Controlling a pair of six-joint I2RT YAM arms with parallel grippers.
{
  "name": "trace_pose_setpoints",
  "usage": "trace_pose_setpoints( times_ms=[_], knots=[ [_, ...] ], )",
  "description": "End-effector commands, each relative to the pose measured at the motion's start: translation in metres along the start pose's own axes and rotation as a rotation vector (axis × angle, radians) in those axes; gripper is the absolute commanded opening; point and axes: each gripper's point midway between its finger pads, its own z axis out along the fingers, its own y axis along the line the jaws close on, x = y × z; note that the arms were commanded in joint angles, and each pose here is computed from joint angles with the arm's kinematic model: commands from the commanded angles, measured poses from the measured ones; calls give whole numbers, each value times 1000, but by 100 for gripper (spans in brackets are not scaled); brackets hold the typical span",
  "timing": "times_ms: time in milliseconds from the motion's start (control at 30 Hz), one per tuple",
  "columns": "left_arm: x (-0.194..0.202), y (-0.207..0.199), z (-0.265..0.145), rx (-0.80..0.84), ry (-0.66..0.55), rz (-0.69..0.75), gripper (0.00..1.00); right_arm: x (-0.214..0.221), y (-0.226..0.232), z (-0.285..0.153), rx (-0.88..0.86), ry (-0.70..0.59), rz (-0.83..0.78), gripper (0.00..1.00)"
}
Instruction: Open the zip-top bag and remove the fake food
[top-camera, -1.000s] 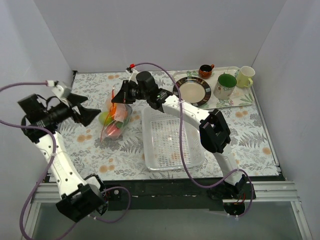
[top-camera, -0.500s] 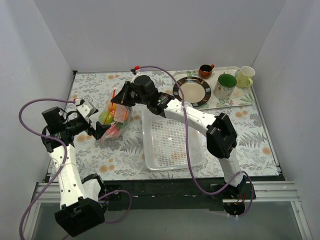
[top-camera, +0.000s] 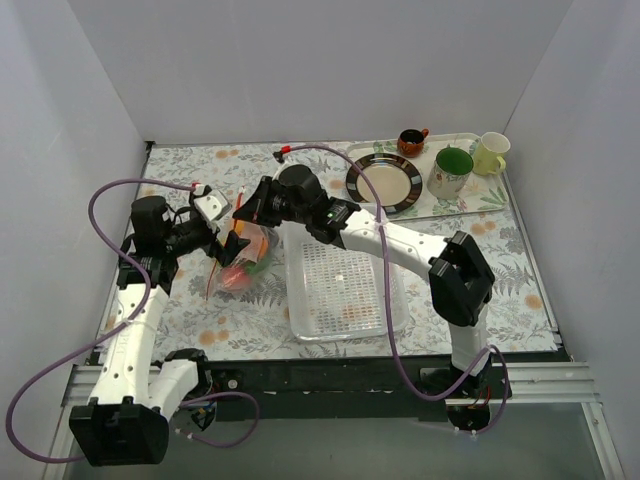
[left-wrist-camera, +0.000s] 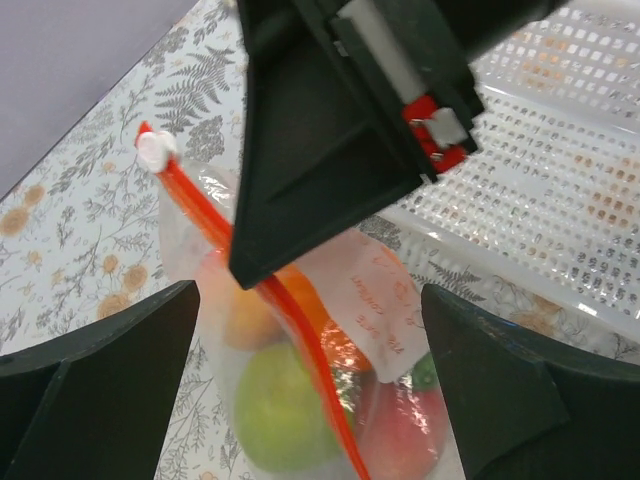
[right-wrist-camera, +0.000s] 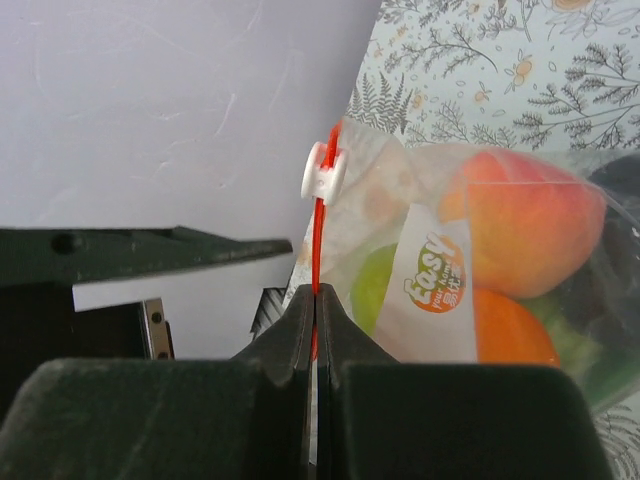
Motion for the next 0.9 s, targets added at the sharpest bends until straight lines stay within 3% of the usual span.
trace_pose_setpoints(
  times_ms=[0,333,400,500,533,600,733,833,867],
  knots=[
    [-2,18,5,-70,16,12,91,-28,63,-34,-162,-106,-13,1],
    [6,2,11,-38,49,14,81,-25,85,-43,-248,-91,-23,1],
    [5,3,13,-34,54,18,71,-23,88,-43,-257,-84,-25,1],
    [1,7,16,-24,76,8,28,-18,85,-46,-264,-73,-24,1],
    [4,7,17,-19,92,-4,9,-18,86,-49,-269,-77,-25,1],
    [3,7,17,-13,99,0,0,-15,81,-51,-266,-73,-27,1],
    [3,6,15,-11,100,18,0,-16,87,-59,-289,-79,-66,1],
    [5,0,11,11,112,19,0,-20,94,-66,-321,-74,-127,28],
    [4,-2,10,23,114,38,0,-22,94,-69,-335,-78,-180,46]
  ],
)
